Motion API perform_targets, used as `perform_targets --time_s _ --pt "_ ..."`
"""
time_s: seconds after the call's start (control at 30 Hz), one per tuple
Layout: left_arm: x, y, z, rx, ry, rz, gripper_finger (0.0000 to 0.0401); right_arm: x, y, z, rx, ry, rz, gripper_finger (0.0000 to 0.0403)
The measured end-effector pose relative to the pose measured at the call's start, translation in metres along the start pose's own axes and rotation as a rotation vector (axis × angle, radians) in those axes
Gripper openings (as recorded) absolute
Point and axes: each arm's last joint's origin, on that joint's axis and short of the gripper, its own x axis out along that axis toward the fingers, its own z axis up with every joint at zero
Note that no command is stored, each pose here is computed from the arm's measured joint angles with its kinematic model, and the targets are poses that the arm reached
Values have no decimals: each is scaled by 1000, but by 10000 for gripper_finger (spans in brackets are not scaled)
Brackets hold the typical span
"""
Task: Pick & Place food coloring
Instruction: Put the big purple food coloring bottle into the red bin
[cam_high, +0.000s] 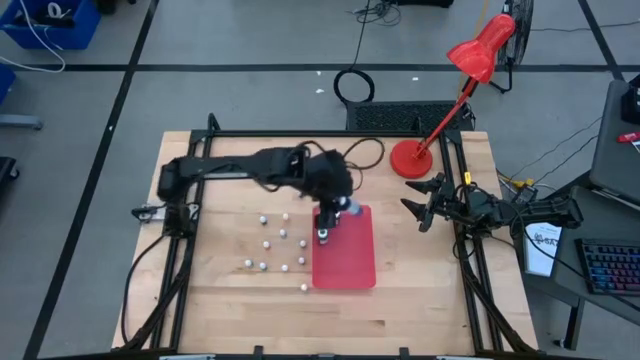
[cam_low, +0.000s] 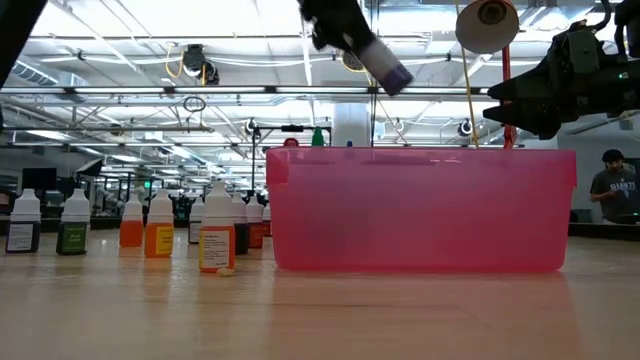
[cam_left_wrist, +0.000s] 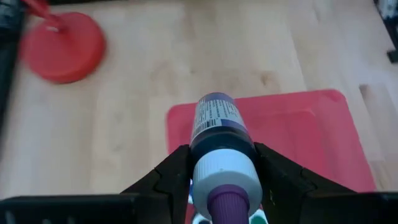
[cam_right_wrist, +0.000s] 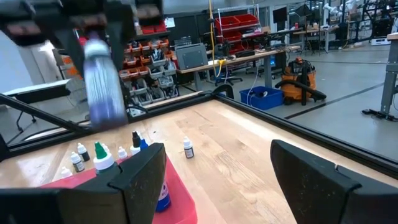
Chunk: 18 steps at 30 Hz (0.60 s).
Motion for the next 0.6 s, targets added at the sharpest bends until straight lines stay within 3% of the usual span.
perform_targets --time_s 0.3,0.6 --pt "79 9 -21 53 149 -61 152 0 0 0 0 0 0 279" --pt "122 15 -36 54 235 70 151 0 0 0 0 0 0 279"
